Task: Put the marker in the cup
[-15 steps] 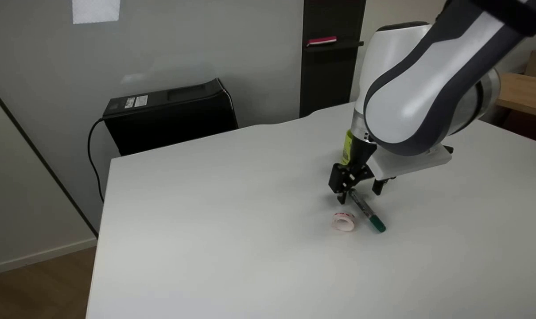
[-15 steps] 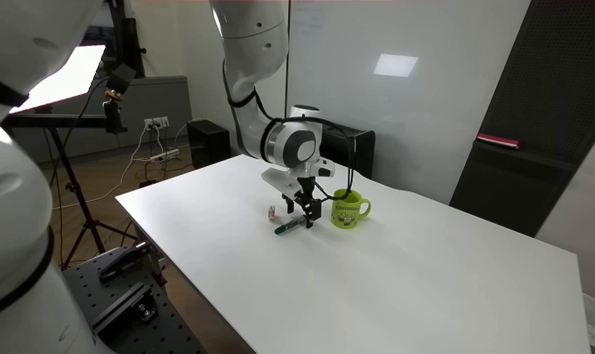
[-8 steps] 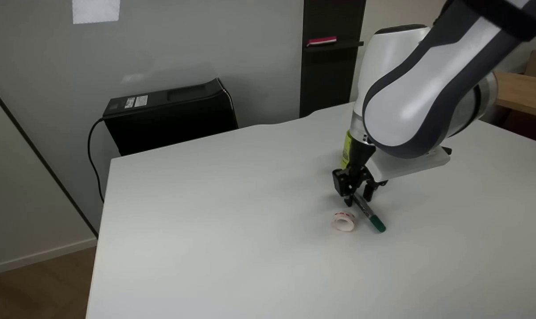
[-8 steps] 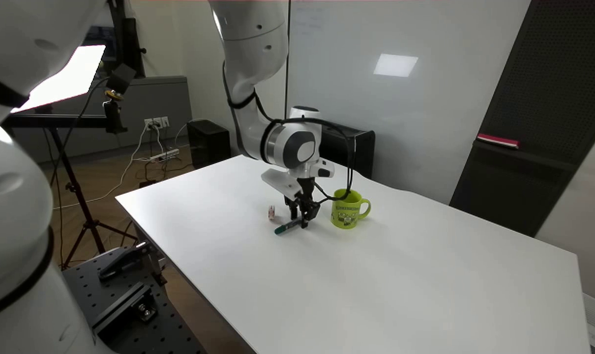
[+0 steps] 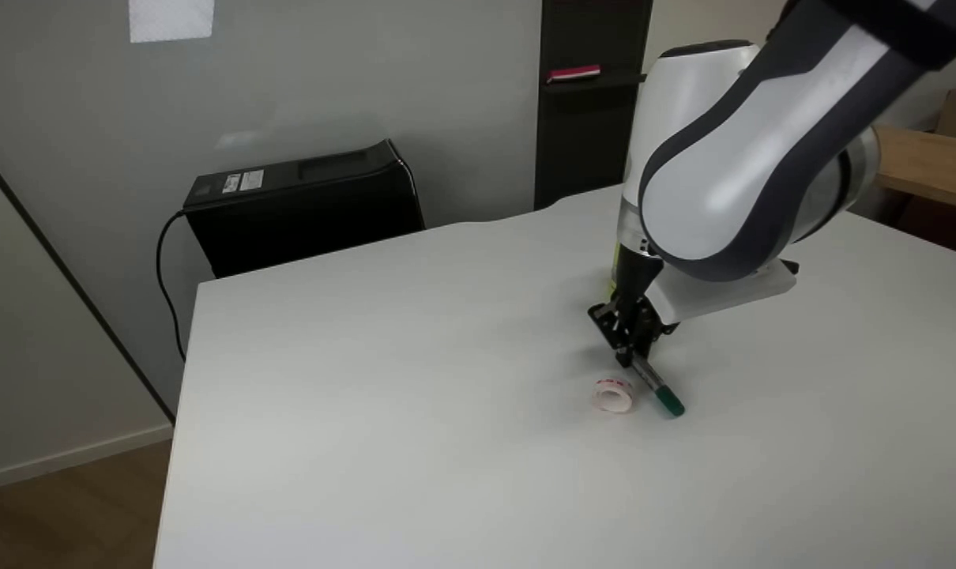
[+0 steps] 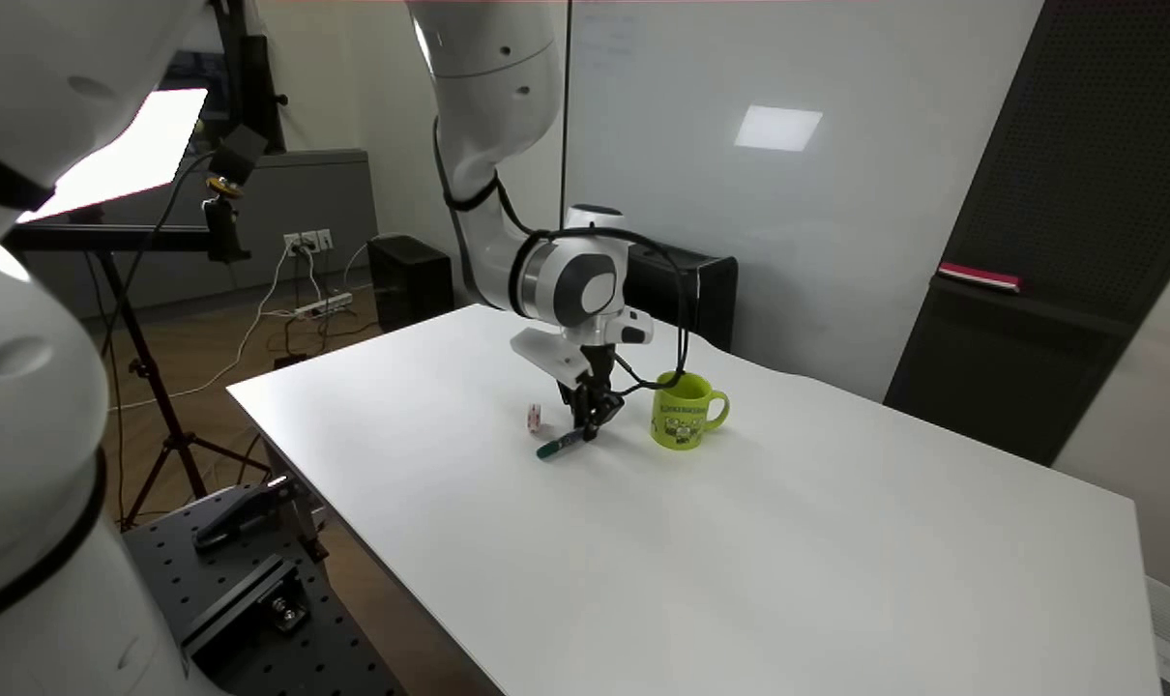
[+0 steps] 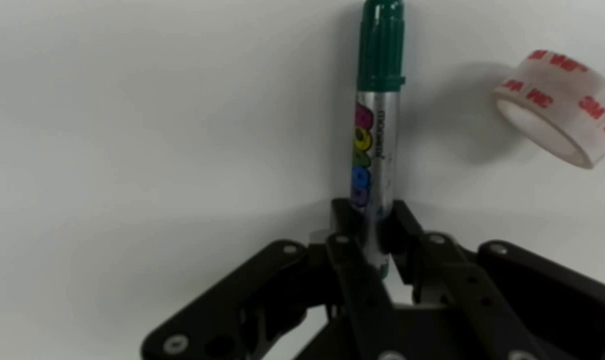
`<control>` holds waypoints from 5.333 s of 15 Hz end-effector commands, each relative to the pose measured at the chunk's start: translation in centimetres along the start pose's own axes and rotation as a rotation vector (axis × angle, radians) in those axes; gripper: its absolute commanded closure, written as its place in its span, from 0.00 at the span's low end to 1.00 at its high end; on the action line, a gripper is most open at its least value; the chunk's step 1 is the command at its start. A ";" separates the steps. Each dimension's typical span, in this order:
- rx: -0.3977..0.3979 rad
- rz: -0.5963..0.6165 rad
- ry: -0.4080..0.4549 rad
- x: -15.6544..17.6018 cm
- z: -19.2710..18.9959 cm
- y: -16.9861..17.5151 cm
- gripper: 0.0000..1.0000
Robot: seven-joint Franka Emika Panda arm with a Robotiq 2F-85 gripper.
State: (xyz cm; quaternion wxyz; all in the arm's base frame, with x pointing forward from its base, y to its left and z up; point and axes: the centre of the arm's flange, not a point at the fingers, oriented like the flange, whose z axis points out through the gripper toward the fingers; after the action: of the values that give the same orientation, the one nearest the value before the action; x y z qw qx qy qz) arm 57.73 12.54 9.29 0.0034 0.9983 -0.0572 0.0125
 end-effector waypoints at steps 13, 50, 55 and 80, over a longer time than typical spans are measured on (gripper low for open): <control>-0.011 -0.022 0.027 2.7 -9.0 -0.7 0.94; -0.050 0.068 0.481 8.3 -11.8 8.0 0.94; -0.066 0.054 0.499 7.6 -10.6 6.6 0.94; -0.083 0.153 0.360 13.3 -10.7 7.7 0.94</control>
State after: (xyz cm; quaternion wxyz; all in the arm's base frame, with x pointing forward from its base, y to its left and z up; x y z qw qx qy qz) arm 67.52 3.45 20.29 0.0555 0.9739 -0.1131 0.1888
